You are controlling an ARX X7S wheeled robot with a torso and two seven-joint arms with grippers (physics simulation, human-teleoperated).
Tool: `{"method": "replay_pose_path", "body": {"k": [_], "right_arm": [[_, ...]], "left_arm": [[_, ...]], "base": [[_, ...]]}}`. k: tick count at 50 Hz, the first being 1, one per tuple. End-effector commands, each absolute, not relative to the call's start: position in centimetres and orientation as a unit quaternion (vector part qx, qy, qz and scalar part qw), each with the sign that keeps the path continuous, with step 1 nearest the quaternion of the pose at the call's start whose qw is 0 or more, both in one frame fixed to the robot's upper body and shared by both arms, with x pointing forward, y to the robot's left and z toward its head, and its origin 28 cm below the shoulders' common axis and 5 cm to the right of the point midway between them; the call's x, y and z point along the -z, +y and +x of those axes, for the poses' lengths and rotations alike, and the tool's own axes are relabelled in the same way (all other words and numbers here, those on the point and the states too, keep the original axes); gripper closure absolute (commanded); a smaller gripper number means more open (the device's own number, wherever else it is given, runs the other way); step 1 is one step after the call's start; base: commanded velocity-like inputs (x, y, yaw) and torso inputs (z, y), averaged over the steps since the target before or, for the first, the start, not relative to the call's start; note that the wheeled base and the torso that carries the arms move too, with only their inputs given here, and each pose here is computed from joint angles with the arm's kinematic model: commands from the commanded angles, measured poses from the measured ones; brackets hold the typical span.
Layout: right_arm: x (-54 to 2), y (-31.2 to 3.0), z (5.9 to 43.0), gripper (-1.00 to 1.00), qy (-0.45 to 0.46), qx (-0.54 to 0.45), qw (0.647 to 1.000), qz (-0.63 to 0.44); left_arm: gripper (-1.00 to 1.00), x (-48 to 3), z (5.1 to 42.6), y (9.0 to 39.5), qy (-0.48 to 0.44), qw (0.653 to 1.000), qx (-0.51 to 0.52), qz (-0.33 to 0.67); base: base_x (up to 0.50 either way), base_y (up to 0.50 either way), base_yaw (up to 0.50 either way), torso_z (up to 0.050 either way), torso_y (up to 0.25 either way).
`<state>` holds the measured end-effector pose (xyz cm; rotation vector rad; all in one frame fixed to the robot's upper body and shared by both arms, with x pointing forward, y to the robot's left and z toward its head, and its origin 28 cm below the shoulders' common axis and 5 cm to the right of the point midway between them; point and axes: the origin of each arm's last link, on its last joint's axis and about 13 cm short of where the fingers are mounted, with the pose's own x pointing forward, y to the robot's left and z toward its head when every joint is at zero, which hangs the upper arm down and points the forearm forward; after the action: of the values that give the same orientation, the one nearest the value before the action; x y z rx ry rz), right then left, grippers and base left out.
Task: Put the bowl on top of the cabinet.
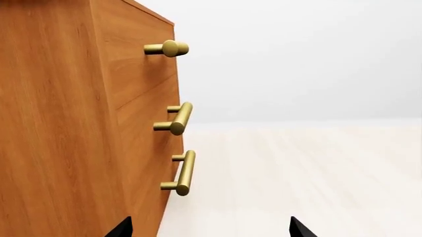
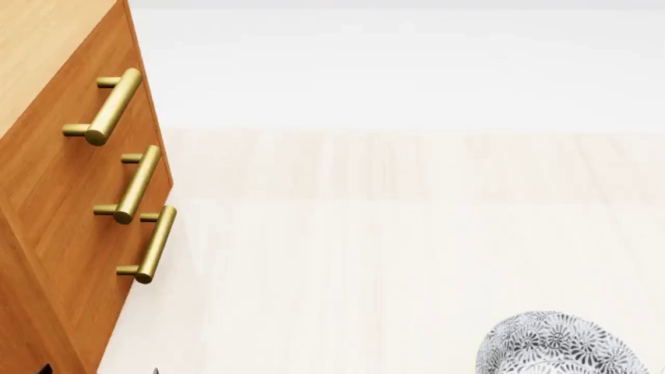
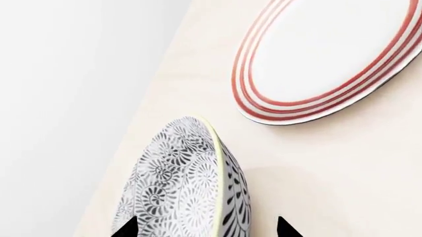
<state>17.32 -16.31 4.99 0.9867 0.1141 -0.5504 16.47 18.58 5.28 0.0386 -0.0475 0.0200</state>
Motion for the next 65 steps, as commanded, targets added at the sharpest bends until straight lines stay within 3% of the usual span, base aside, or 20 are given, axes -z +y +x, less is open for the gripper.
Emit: {"method": "replay_pose_path", "body": {"k": [1,65], "right_arm": [[-4.5,-16.5,18.3,-1.00,0.055,0.262,0.846,0.461],[-3.2,-16.5,20.4,-1.00,0.091,0.258,0.851,0.448]], "left_arm": [[-1.00,-5.3,16.7,18.7,-0.019,1.000,-0.009,0.015],[-1.00,-5.4,16.7,18.7,-0.021,1.000,-0.009,0.015]], "base": [[0.00,0.00,0.00,0.000,0.000],[0.00,0.00,0.00,0.000,0.000]]}}
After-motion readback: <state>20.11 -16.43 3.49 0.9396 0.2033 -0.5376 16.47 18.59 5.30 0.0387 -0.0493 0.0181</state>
